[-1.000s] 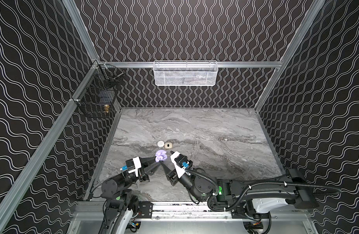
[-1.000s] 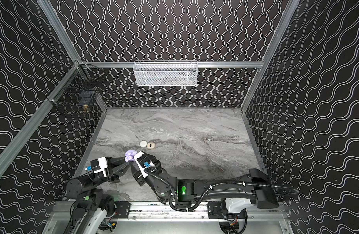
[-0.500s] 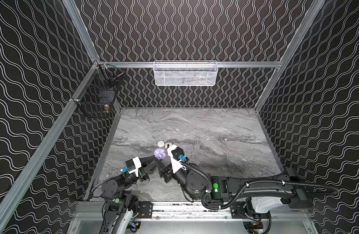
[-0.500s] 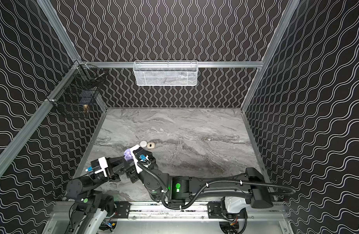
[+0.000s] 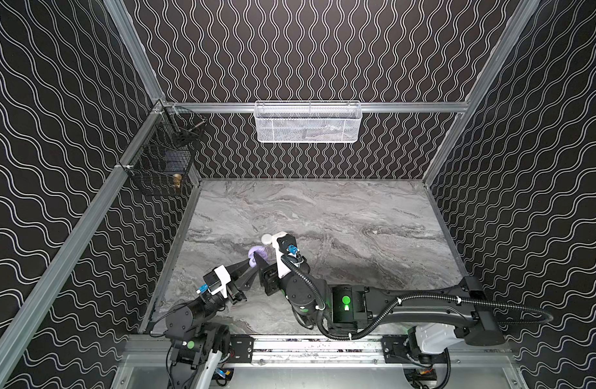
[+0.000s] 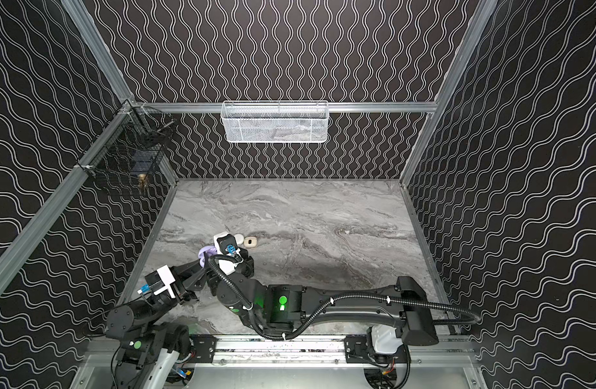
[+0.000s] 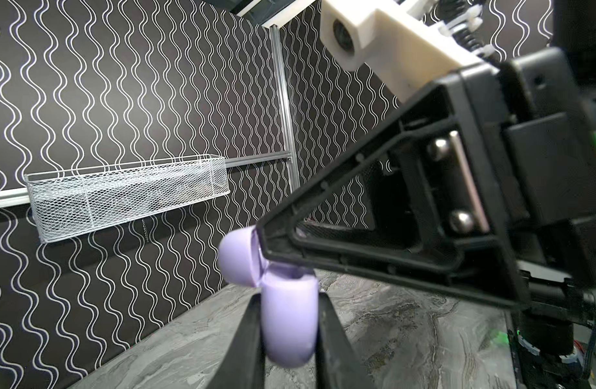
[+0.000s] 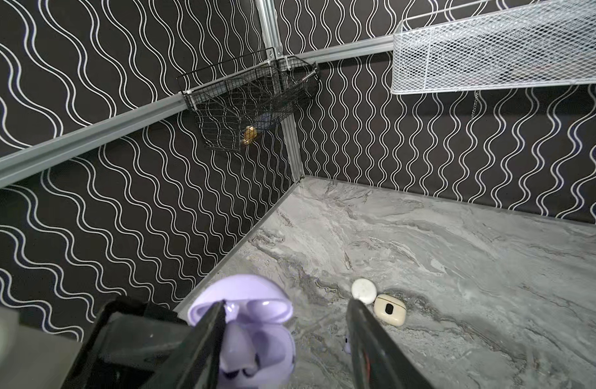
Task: Insert the wireless bluetooth earbuds into the charging case
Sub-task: 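Open the right gripper and draw it back from the lavender case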
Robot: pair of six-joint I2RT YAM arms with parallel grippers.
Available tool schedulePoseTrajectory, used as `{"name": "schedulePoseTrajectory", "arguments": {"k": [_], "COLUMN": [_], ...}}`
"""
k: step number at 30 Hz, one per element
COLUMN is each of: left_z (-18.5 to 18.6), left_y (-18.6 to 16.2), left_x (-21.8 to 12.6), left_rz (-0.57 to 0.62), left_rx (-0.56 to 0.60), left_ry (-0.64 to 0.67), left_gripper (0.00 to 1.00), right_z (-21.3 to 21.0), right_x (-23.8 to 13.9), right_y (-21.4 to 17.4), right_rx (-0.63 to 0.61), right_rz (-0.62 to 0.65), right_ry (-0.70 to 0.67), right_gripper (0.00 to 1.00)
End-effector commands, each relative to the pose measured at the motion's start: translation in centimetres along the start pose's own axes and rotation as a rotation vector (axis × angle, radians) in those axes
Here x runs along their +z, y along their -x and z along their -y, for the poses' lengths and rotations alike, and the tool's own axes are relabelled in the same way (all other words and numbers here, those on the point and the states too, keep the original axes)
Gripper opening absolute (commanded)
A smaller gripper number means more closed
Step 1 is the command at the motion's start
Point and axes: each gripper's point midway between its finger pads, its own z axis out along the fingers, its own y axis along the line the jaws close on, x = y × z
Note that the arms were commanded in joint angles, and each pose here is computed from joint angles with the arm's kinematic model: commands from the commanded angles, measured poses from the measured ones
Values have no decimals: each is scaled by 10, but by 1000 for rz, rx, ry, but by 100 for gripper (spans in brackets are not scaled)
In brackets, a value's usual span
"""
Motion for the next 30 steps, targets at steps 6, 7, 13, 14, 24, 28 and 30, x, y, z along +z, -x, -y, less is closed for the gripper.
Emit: {"name": "schedulePoseTrajectory", "arguments": {"k": [6, 7, 13, 14, 24, 28, 30], "left_z": [-7, -7, -13, -13, -10, -11, -11], "left_y": [0, 0, -2, -1, 3, 3, 4], "left_x": [0, 0, 0, 0, 1, 2, 2], "left_rz": [1, 1, -12, -10, 1, -4, -2], "left_rx": [22, 23, 13, 14, 12, 4, 3], "left_ry": [35, 39, 75, 74, 55, 60, 56], "left_gripper": [0, 0, 0, 0, 0, 0, 0], "right_z": [-9, -9, 3, 6, 25, 27, 29], "right_x": [9, 9, 5, 4, 0, -3, -3], "right_y": [-9, -10, -15, -17, -24, -25, -26], "right_rx": [12, 9, 19, 24, 53, 59, 60], "right_rz": [-47, -51, -54, -57, -73, -71, -70], "right_ry": [19, 16, -2, -7, -19, -9, -12], "right_gripper": [56, 55, 54, 54, 50, 50, 50]}}
